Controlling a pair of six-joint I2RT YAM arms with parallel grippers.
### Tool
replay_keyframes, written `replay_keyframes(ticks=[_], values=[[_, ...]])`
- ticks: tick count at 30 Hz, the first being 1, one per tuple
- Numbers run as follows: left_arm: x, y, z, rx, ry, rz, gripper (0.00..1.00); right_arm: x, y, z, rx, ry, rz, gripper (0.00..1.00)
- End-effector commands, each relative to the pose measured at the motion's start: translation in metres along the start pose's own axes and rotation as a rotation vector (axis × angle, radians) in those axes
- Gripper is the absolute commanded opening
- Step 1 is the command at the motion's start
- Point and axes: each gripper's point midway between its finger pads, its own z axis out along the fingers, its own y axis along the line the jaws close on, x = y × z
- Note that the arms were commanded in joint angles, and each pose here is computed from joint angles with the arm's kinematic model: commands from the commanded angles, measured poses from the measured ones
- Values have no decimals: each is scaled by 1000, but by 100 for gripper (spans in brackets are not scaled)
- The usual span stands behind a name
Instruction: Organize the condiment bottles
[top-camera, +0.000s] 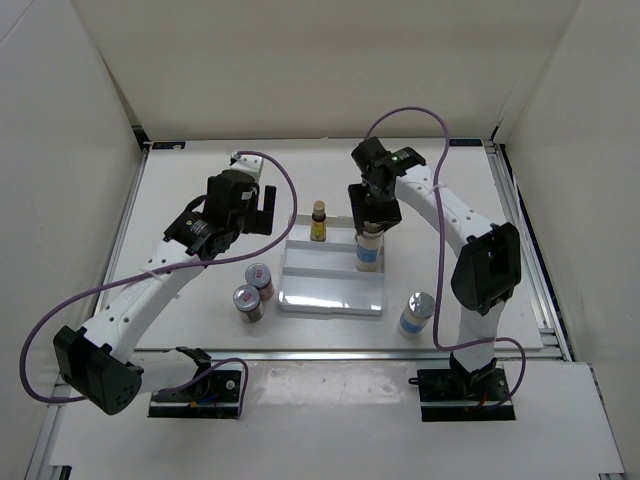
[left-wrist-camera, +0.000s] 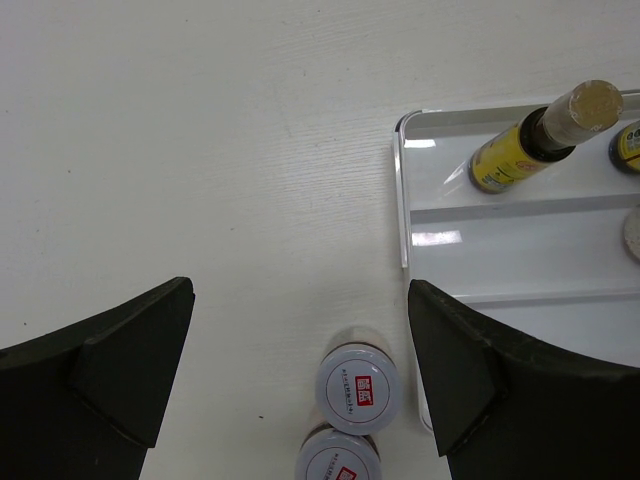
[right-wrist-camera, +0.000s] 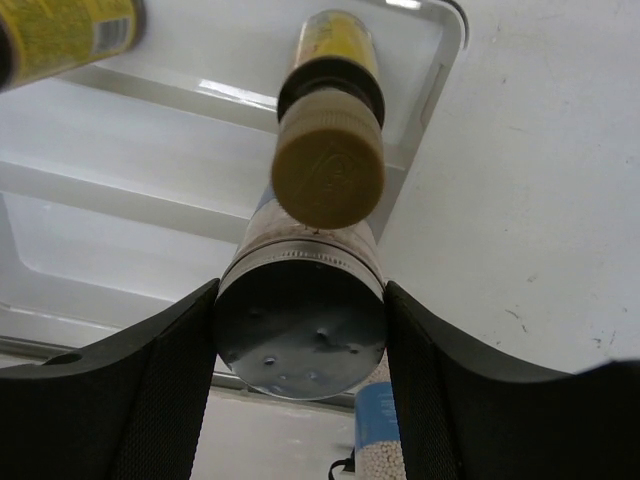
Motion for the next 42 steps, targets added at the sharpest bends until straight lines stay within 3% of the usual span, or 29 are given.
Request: replay_keyframes(ticks=[1, 11, 14, 15, 19, 24, 30, 37, 42], values=[[-4, 5, -7, -16, -21, 0, 99, 3, -8, -11, 39, -18, -18, 0], [-6, 4, -6, -16, -21, 0, 99, 15, -5, -4, 35, 20, -10, 2], [-4, 4, -3, -17, -12, 4, 99, 18, -3, -8, 32, 19, -19, 43], [-4, 4, -3, -17, -12, 4, 99, 21, -4, -11, 37, 34, -19, 62], [-4, 4, -3, -17, -12, 4, 99, 23, -18, -45, 92, 10, -20, 100], [-2, 2, -1, -19, -4, -2, 99, 34, -36, -90, 145, -33, -19, 100], [-2, 2, -1, -19, -4, -11, 99, 100, -47, -124, 113, 58, 59, 100], [9, -2, 7, -15, 32, -6, 99, 184, -44, -115, 32, 240, 177, 100], [10, -4, 7, -6, 34, -15, 99, 212, -51, -97, 58, 303, 212, 100]])
